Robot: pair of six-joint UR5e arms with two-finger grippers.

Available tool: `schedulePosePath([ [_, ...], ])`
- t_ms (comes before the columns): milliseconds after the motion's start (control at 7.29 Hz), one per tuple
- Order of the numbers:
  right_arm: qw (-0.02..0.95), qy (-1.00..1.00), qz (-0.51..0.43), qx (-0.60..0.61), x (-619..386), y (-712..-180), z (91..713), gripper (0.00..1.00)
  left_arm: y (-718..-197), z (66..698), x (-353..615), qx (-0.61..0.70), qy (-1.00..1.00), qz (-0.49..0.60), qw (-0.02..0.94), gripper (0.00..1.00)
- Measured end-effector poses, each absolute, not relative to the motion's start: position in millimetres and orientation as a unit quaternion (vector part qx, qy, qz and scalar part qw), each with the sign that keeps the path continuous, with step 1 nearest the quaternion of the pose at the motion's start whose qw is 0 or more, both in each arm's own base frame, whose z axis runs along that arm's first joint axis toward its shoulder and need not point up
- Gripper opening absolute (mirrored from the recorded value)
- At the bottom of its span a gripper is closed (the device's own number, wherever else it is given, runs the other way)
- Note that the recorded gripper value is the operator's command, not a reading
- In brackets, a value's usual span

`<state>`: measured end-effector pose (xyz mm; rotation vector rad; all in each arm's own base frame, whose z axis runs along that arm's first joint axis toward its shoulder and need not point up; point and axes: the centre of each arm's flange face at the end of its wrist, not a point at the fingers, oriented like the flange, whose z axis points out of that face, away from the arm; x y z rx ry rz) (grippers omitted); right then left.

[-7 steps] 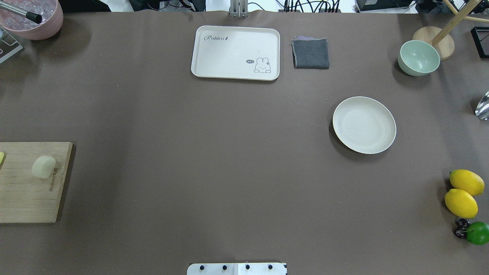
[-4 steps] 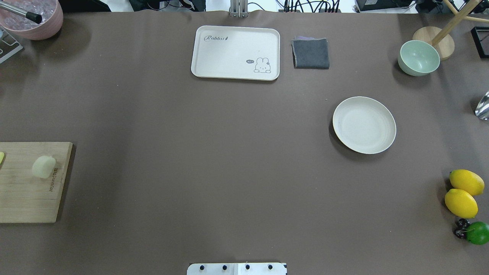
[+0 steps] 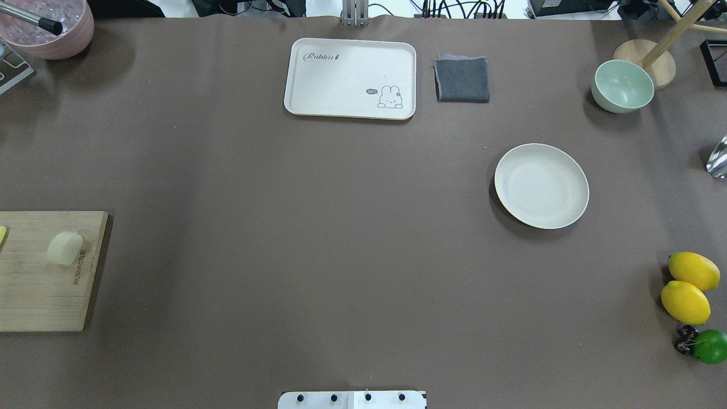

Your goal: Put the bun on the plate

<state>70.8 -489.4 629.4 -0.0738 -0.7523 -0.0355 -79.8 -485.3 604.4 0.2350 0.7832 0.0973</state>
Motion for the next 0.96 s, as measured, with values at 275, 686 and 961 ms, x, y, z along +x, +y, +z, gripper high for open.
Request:
schedulePosePath([
  [275,0.929,-0.367,-0.018,-0.035,70.8,-489.9,628.2,1.0,-482.7,605.1,-80.1,0.114,0.379,0.047,0.917,0.98],
  [686,0.928,-0.37,-0.018,-0.035,70.3,-489.5,628.1,1.0,-481.3,603.8,-80.0,0.115,0.382,0.047,0.916,0.98],
  [961,0.926,-0.375,-0.019,-0.031,69.6,-489.5,624.2,1.0,-482.3,593.7,-79.7,0.127,0.381,0.053,0.914,0.98],
])
